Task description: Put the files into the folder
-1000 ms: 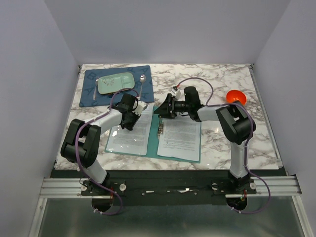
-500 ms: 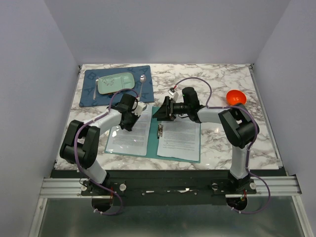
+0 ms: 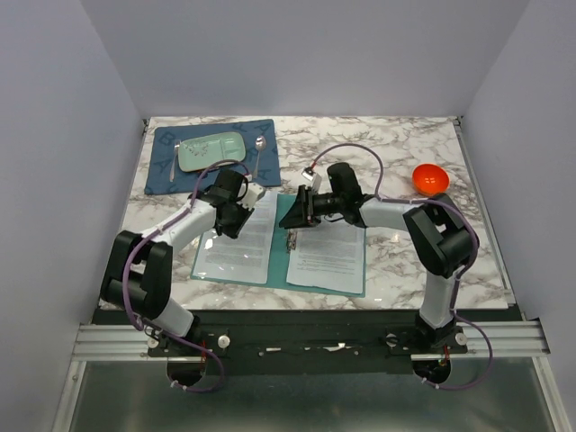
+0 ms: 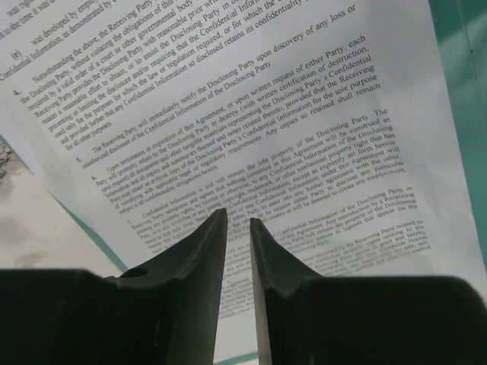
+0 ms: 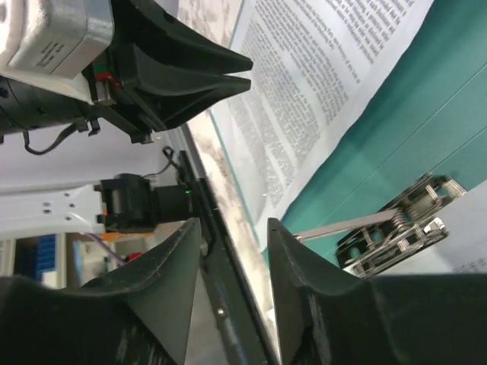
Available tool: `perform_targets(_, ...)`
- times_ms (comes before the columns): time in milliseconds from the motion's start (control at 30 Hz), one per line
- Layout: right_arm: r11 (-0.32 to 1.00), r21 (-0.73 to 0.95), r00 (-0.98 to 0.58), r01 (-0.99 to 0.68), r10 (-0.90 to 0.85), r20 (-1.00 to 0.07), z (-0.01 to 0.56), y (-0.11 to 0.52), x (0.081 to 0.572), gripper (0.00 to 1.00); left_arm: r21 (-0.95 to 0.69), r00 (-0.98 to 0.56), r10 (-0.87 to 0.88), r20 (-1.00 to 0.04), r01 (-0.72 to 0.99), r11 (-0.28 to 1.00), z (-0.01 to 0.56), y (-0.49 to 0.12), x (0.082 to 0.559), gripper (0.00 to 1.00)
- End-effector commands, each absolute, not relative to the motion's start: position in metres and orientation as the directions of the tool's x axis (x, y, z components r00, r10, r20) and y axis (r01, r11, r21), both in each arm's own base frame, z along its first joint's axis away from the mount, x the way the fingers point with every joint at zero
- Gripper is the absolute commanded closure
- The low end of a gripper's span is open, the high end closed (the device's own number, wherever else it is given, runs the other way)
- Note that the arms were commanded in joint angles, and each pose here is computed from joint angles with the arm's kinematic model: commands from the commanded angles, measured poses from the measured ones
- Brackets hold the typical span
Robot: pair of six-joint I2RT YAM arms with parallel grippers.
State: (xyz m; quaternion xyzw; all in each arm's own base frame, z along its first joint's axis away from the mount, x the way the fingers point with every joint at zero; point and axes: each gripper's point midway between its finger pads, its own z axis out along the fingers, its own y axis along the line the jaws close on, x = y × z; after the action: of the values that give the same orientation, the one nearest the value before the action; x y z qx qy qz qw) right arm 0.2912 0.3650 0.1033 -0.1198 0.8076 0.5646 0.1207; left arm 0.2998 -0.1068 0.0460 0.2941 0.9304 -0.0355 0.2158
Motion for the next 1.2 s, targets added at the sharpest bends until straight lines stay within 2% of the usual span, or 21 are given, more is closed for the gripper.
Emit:
perform_targets(0,0.325,0.828,-0.884,-0.456,-0.054,-0.465,0.136,0.365,0.297,0.63,0.041,-0.714,0.483,-0.507,0.539,0.841,0.098,-0.114,0.307,0.57)
perform_targets(33,0.324,0.82,-0.875,-0.471,-0.055,-0.481,0.14,0.365,0.297,0.78,0.023,-0.711,0.472,-0.522,0.541,0.841,0.104,-0.119,0.308,0.53)
perform_targets(100,0.312,0.798,-0.848,-0.516,-0.049,-0.528,0.152,0.364,0.298,0.98,-0.001,-0.706,0.446,-0.55,0.534,0.845,0.123,-0.125,0.312,0.41)
perform_targets(133,0.312,0.79,-0.839,-0.527,-0.044,-0.542,0.151,0.362,0.296,0.99,-0.019,-0.708,0.432,-0.559,0.532,0.847,0.128,-0.129,0.314,0.35)
perform_targets(167,0.311,0.781,-0.827,-0.542,-0.035,-0.561,0.154,0.36,0.296,0.99,-0.042,-0.702,0.421,-0.575,0.539,0.841,0.136,-0.137,0.318,0.27)
perform_targets(367,0.376,0.716,-0.755,-0.588,0.062,-0.653,0.148,0.342,0.293,0.99,-0.11,-0.716,0.423,-0.555,0.568,0.816,0.134,-0.175,0.326,0.11)
perform_targets(567,0.469,0.639,-0.703,-0.609,0.053,-0.71,0.124,0.347,0.293,0.99,-0.11,-0.711,0.447,-0.542,0.588,0.801,0.115,-0.216,0.344,0.08)
perform_targets(867,0.583,0.552,-0.632,-0.597,0.082,-0.77,0.111,0.355,0.307,0.99,-0.162,-0.711,0.392,-0.583,0.575,0.802,0.118,-0.26,0.383,0.04)
perform_targets(1167,0.669,0.499,-0.574,-0.551,0.129,-0.808,0.106,0.348,0.313,0.99,-0.195,-0.763,0.363,-0.535,0.529,0.826,0.087,-0.277,0.381,0.01)
